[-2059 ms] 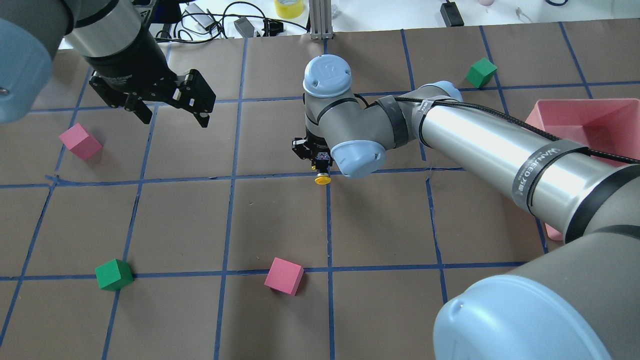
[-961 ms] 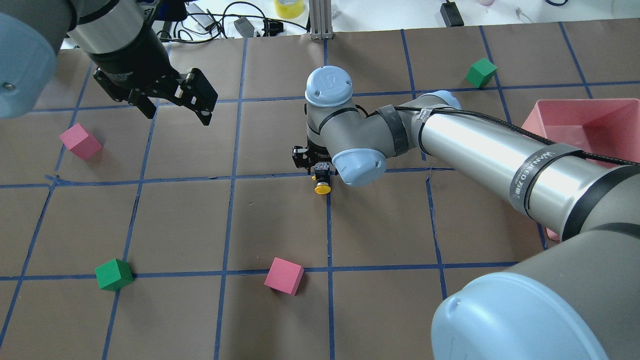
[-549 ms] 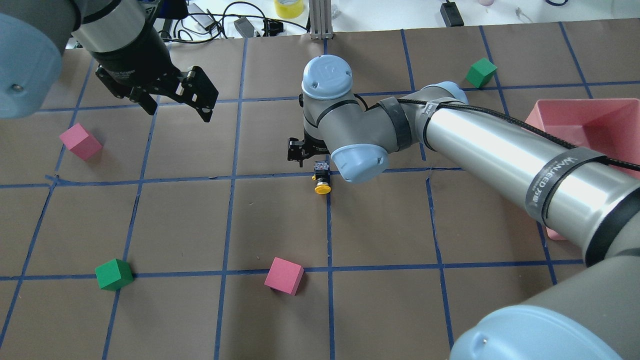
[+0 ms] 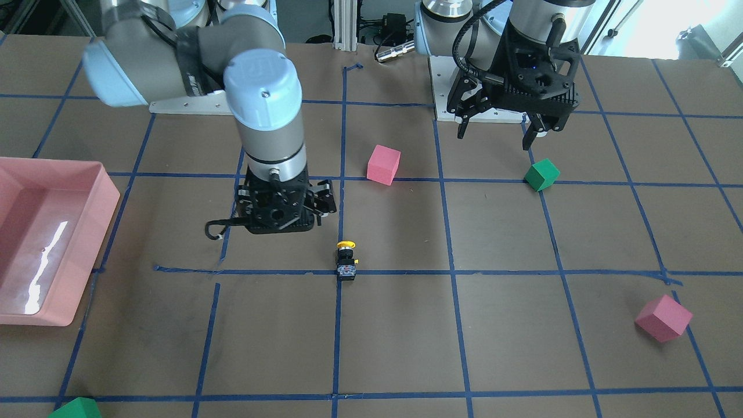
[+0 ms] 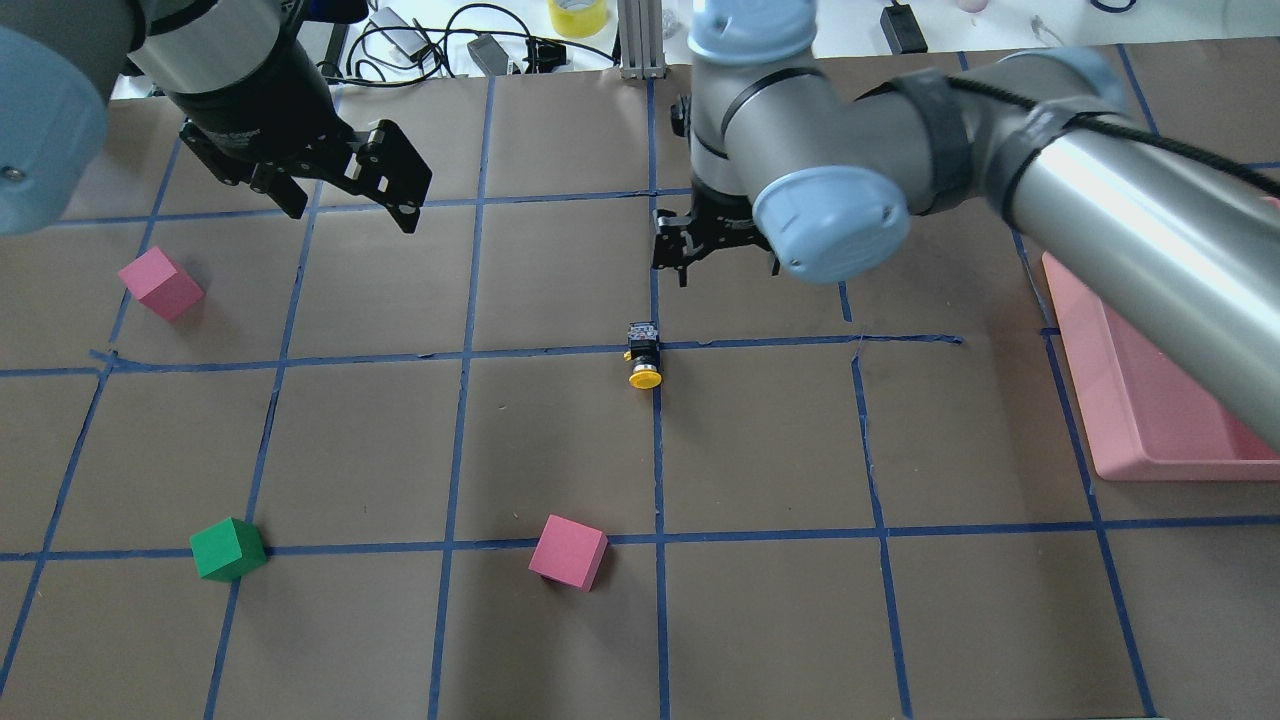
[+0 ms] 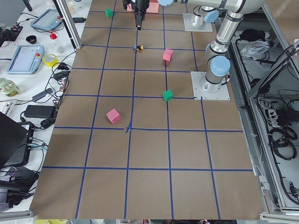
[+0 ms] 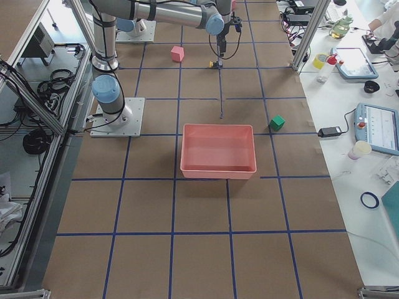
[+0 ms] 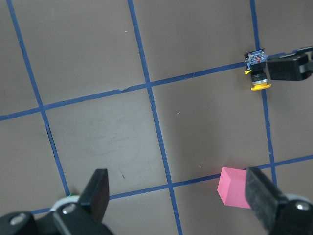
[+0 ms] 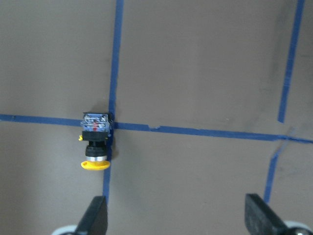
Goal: Align button upright
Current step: 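Raise the right gripper and withdraw it toward the bin, then reach the left gripper down over the lying switch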
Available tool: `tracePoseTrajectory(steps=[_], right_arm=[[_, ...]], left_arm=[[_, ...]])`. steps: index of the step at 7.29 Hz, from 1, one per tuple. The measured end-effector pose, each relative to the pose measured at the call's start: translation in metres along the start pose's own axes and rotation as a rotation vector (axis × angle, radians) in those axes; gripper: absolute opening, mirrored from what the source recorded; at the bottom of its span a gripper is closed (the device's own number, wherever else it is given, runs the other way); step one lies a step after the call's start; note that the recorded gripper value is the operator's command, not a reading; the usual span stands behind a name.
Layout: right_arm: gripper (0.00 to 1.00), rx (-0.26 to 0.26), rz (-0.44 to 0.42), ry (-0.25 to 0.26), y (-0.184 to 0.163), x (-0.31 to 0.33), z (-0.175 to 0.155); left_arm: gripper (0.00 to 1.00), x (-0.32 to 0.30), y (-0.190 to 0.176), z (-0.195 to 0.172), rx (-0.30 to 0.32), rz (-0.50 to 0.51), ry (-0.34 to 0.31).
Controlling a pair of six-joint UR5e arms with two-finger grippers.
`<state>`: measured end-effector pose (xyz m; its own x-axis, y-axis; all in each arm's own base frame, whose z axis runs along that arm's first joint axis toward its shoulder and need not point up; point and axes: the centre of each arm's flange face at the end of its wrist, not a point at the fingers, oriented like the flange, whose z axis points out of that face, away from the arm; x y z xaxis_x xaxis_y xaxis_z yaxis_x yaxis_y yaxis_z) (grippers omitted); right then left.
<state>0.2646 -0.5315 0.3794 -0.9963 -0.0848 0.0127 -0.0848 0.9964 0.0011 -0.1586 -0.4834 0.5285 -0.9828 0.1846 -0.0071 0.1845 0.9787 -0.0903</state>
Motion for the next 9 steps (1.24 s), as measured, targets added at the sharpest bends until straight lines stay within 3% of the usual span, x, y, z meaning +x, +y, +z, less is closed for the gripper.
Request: tracePoseTrajectory(steps=[3, 5, 7, 9], right_arm=[[1.00, -0.048, 0.019, 0.003, 0.035, 0.093, -0.074], [1.00, -0.019, -0.006, -0.006, 0.046, 0.121, -0.100], [1.00, 0.006, -0.021, -0.008, 0.050, 0.125, -0.115], [1.00, 0.012, -0.025, -0.012, 0.051, 0.124, -0.119]], left_arm=[[1.00, 0.008, 0.010, -0.018, 0.050, 0.018, -0.003], [1.00, 0.009, 0.016, -0.009, 0.019, 0.022, -0.005], [1.00, 0.008, 0.020, 0.030, -0.046, -0.003, -0.006], [1.00, 0.010, 0.022, 0.072, -0.036, -0.041, -0.001]])
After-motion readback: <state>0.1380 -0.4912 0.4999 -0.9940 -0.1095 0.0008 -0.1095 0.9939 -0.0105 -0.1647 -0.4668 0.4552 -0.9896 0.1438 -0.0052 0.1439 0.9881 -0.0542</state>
